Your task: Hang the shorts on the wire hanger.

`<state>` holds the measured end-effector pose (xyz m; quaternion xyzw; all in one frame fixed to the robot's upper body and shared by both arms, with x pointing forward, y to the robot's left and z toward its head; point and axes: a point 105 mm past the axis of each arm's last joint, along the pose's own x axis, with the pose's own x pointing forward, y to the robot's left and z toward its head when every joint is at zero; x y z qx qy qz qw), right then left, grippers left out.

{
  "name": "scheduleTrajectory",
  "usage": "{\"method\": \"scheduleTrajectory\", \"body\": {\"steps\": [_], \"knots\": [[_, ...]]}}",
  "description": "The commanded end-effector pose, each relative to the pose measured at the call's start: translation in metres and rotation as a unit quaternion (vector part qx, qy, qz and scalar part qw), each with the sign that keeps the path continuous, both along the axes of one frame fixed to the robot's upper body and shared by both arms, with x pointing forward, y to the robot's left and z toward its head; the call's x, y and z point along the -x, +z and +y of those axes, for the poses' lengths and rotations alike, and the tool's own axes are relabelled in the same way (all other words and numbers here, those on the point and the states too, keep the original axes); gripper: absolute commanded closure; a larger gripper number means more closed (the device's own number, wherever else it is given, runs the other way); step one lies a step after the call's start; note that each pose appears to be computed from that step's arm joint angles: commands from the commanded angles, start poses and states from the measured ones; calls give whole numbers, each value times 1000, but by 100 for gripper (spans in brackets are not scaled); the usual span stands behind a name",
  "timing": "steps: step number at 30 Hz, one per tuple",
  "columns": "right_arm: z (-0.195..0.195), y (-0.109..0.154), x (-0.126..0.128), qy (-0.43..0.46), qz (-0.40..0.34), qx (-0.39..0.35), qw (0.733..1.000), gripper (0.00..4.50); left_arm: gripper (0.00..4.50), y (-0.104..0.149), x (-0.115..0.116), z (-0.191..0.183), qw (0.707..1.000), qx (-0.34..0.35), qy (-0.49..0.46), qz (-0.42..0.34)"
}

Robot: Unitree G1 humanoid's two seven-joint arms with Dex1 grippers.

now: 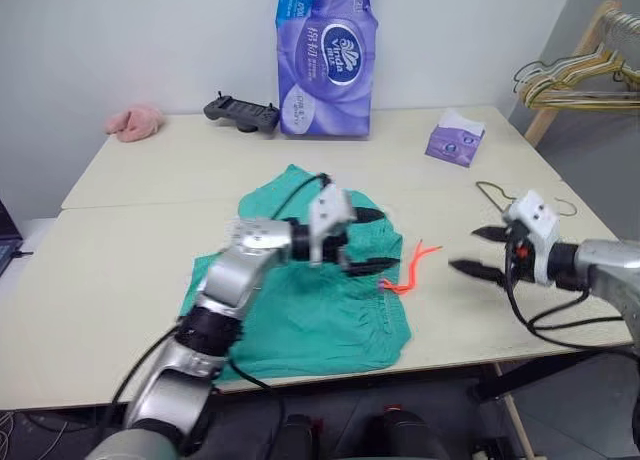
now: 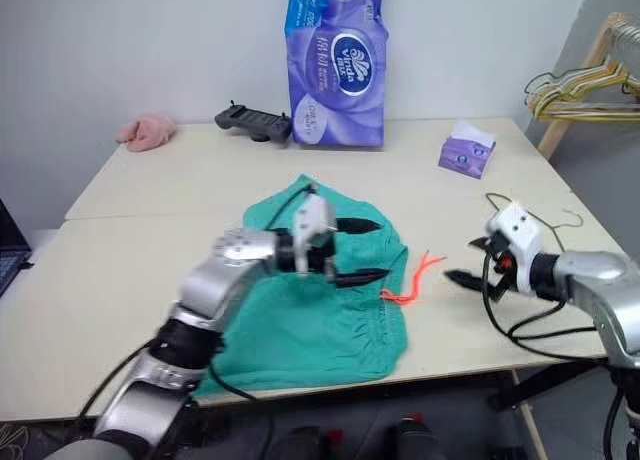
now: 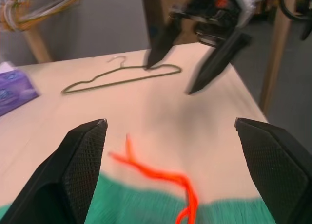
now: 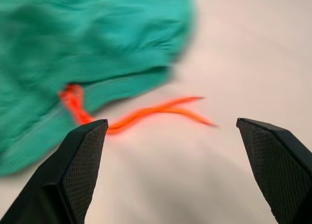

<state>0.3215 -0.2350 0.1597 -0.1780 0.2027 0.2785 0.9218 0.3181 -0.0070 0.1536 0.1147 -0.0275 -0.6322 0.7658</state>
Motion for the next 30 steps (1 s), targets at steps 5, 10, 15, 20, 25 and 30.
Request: {"method": "scheduleTrajectory", "body": {"steps": [5, 10, 15, 20, 25, 30], "knots": [[-88, 21, -19, -167, -25, 58, 984, 0, 4, 11, 3, -70, 999, 51, 13, -14], [-112, 6, -28, -186, -8, 63, 980, 0, 4, 9, -1, -93, 997, 50, 50, -35], [-129, -7, -42, -214, 14, 39, 976, 0, 4, 13, -10, -100, 992, 65, 98, -42], [-127, -16, -56, -195, 1, 30, 980, 0, 4, 8, -9, -103, 992, 58, 104, -46], [-120, -34, -68, -220, 12, -28, 975, 0, 4, 7, -10, -99, 992, 54, 110, -36], [-129, -48, -69, -266, 6, -3, 964, 0, 4, 7, -12, -93, 992, 49, 112, -41]]}}
